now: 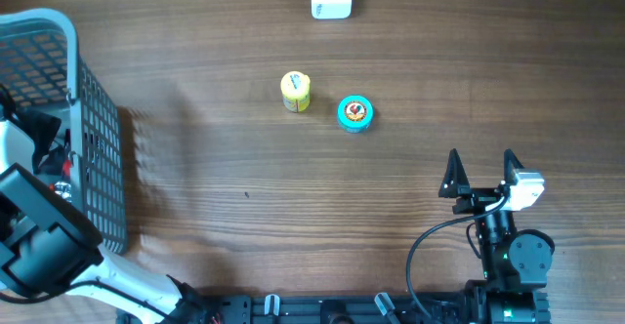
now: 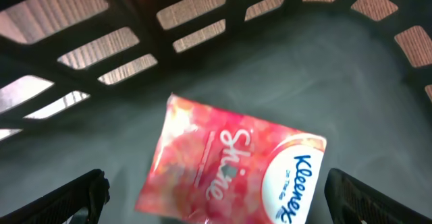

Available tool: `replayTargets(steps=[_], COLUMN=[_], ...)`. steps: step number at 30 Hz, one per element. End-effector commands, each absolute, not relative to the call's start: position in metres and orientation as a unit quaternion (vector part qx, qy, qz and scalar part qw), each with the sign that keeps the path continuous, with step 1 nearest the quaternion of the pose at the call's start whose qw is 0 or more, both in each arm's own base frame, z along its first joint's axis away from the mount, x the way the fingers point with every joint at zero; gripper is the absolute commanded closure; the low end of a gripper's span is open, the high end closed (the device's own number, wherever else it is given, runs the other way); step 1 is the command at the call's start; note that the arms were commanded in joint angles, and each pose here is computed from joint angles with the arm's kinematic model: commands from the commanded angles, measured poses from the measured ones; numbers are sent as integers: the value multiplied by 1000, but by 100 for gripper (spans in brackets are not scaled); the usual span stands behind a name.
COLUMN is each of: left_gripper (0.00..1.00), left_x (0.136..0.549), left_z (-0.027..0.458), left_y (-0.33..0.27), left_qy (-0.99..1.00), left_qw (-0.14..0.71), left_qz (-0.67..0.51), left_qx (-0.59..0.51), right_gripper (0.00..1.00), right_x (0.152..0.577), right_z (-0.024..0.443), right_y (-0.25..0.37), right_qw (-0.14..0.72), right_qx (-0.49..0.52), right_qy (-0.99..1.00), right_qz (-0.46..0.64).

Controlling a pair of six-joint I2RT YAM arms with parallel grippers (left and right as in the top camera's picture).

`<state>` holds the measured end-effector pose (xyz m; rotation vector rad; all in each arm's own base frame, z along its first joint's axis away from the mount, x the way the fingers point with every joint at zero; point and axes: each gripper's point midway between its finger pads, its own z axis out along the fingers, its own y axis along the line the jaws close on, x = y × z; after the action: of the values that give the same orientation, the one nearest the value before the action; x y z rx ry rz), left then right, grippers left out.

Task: Scan the item barcode
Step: 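Grasp the red snack bag in the basket with the left gripper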

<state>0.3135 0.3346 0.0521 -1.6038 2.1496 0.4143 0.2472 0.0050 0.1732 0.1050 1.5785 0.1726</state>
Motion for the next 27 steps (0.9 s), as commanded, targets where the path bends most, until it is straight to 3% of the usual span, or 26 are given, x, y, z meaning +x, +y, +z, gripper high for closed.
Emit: replayTargets(steps=[1, 11, 20, 27], left_gripper=[0, 1, 9, 22], left_x=[316, 319, 319, 316], left_z=[45, 36, 27, 8], left_y=[341, 345, 345, 342], left_qy=[775, 780, 782, 788], left_qw=[210, 211, 204, 183], left_qz=[156, 158, 159, 157], left_qx=[-575, -568, -567, -567], right_gripper=[0, 0, 0, 0], right_x=[247, 247, 247, 247], right_z=[174, 174, 174, 174], right_y=[5, 5, 5, 5], right_qw=[702, 702, 702, 702], right_qx=[51, 51, 51, 51], right_qy=[706, 706, 706, 706], right_qz=[80, 80, 80, 80])
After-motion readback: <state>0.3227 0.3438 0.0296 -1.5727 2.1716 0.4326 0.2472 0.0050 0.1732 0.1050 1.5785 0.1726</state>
